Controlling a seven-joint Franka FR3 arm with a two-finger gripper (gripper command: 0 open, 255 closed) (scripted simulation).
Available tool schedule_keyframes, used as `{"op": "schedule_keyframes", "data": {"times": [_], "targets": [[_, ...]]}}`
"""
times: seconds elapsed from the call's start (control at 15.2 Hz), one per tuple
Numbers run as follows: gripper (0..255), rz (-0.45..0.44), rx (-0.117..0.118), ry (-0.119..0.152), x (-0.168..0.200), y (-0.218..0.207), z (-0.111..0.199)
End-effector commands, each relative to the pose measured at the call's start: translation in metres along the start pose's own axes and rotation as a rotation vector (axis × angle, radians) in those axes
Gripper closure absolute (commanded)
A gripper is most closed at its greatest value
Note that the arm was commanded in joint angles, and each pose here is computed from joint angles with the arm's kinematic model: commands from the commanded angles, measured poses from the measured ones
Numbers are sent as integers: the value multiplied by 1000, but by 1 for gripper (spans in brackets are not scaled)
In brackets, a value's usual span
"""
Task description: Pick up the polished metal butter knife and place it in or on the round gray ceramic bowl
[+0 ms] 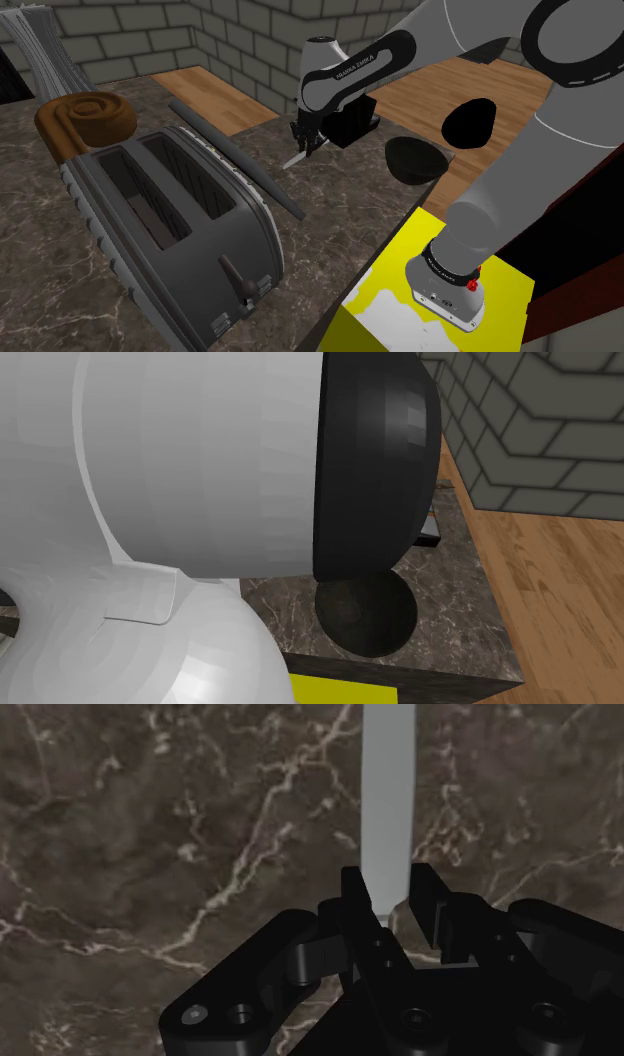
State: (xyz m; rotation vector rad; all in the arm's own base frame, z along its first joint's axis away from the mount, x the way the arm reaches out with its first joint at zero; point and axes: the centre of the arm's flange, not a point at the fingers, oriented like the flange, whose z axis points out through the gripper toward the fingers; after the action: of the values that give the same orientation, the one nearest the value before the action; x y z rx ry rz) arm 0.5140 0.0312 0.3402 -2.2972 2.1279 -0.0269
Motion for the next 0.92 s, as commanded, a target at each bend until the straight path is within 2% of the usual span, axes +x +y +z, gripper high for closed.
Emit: {"op": "schedule_keyframes", "data": {"times": [0.0, 0.26, 0.86], "targets": [[255, 0, 0, 0, 0, 0, 0], [255, 0, 0, 0, 0, 0, 0], [255, 0, 0, 0, 0, -1, -47]]}}
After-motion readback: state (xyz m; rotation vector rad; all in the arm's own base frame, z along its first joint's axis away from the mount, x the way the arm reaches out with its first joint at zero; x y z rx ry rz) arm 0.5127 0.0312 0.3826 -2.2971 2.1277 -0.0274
